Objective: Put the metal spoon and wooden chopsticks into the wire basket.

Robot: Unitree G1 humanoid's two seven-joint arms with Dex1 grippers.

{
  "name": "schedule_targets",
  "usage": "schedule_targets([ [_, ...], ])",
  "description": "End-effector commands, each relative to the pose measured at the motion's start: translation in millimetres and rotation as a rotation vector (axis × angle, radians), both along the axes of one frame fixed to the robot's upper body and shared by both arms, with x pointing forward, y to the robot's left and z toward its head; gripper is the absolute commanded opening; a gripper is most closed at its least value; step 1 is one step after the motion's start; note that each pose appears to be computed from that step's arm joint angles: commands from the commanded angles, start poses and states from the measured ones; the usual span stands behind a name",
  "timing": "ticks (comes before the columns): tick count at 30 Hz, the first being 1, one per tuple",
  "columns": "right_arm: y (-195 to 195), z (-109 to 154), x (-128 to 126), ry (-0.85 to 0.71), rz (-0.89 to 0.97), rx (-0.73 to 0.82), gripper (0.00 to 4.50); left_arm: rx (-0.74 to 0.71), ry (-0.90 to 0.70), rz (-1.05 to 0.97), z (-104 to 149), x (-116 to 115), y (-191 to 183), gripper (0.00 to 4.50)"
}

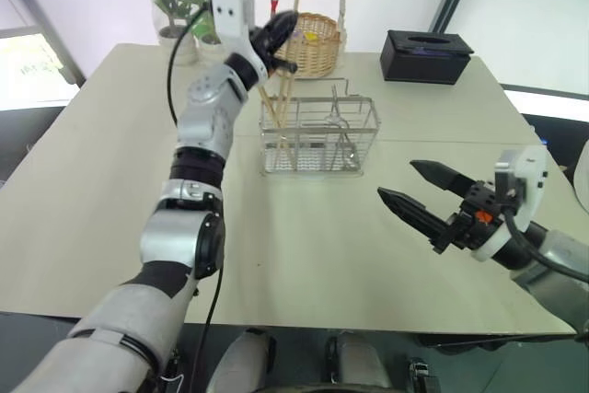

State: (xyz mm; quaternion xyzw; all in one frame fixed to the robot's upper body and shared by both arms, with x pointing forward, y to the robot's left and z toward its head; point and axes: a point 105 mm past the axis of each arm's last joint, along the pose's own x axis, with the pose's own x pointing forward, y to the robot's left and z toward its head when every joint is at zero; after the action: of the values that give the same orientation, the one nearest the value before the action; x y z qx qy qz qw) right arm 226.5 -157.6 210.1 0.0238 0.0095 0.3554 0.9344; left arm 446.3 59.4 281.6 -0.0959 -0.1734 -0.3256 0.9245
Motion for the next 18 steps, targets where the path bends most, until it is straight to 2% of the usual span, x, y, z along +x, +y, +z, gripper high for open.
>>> schedule_targets([
  [1,1.0,11.5,-4.0,-0.047,0.006,0.001,4.5,-0.029,-0.06,0.0,14.3,-6.1,-2.0,2.11],
  [5,-0.5,11.4,-1.6,-0.043,0.01,-0.003,4.5,-0.063,-0.055,0.013,14.4,-11.3,3.8,4.21],
  [6,-0.8,11.5,-0.4,-0.044,0.013,-0.004,4.5,-0.071,-0.057,0.019,16.9,-13.1,7.1,4.49],
  [9,-2.1,11.4,3.8,-0.047,0.021,-0.012,4.5,-0.052,-0.086,0.029,28.7,-21.5,18.1,4.49],
  [12,-6.7,10.9,10.5,-0.051,0.025,-0.032,4.5,0.03,-0.12,0.017,40.0,-33.3,33.1,4.49],
  [16,-16.7,8.5,21.8,-0.056,0.041,-0.096,4.5,0.306,-0.1,-0.084,28.4,-61.0,64.7,4.49],
  [18,-20.7,6.3,26.7,-0.064,0.053,-0.141,4.5,0.464,-0.092,-0.117,13.8,-77.9,81.9,4.49],
])
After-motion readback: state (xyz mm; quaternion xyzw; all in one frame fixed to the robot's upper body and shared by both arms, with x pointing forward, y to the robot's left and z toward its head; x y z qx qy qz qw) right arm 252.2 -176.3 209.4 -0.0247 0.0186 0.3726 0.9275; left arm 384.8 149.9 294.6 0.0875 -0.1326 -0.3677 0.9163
